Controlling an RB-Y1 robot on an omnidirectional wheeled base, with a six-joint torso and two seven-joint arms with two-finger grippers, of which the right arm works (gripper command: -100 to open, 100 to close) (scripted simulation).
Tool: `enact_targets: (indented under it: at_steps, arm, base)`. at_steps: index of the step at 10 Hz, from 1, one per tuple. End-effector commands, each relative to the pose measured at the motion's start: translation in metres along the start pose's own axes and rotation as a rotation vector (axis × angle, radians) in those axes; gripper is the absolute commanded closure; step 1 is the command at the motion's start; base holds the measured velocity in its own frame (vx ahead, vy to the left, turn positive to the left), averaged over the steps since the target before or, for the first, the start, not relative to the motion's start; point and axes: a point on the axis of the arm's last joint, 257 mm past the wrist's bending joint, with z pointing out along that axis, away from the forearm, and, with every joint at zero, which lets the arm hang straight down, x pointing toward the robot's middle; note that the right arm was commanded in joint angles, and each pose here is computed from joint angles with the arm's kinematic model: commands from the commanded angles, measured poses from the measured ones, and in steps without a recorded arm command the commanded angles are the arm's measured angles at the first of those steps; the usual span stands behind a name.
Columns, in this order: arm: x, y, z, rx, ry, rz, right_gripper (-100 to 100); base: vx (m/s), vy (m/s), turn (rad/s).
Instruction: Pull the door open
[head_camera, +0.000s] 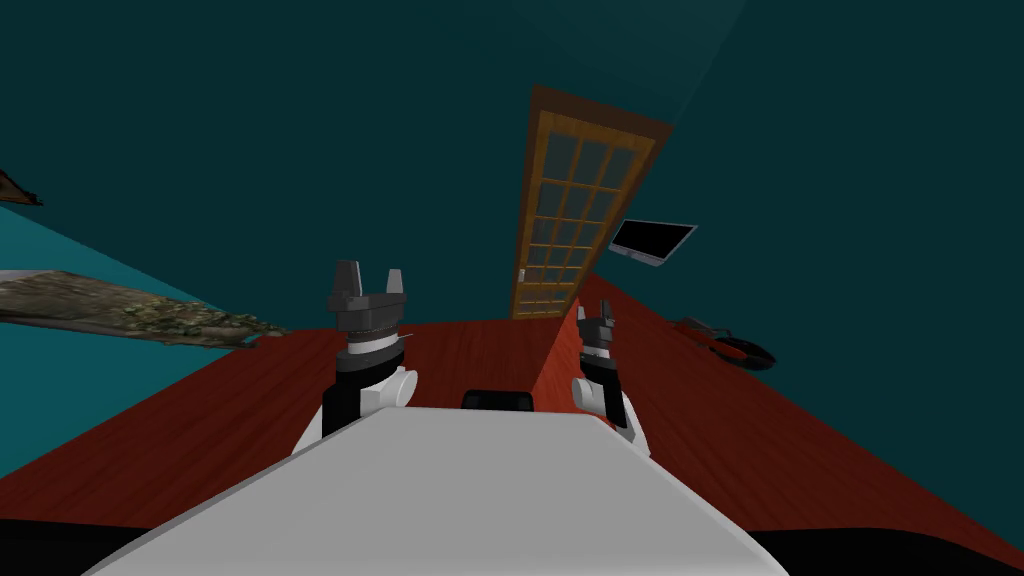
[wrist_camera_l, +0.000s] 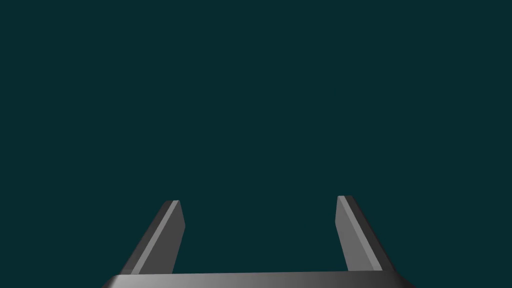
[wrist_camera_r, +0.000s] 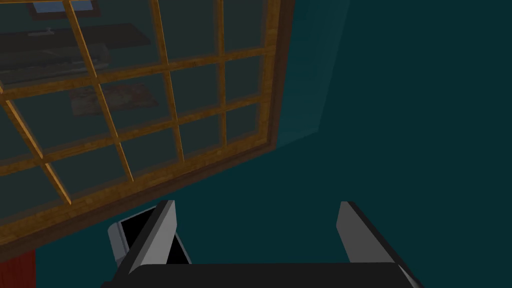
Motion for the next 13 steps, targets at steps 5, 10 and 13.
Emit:
enact_targets:
  at_steps: [5,10,13]
  arm:
    - [-0.018,-0.032,-0.0068,0.039,-0.029,0.126,-100]
    - [-0.035,-0.062,-0.0152,0.071,-0.068,0.246,-100]
    - [-0.046,-0.080,-0.0215,0.088,-0.099,0.322,-100]
  base:
    - [0.091,-0.015,0.124]
    - [0.094,-0.033,0.135]
    - [0.090,-0.036,0.152]
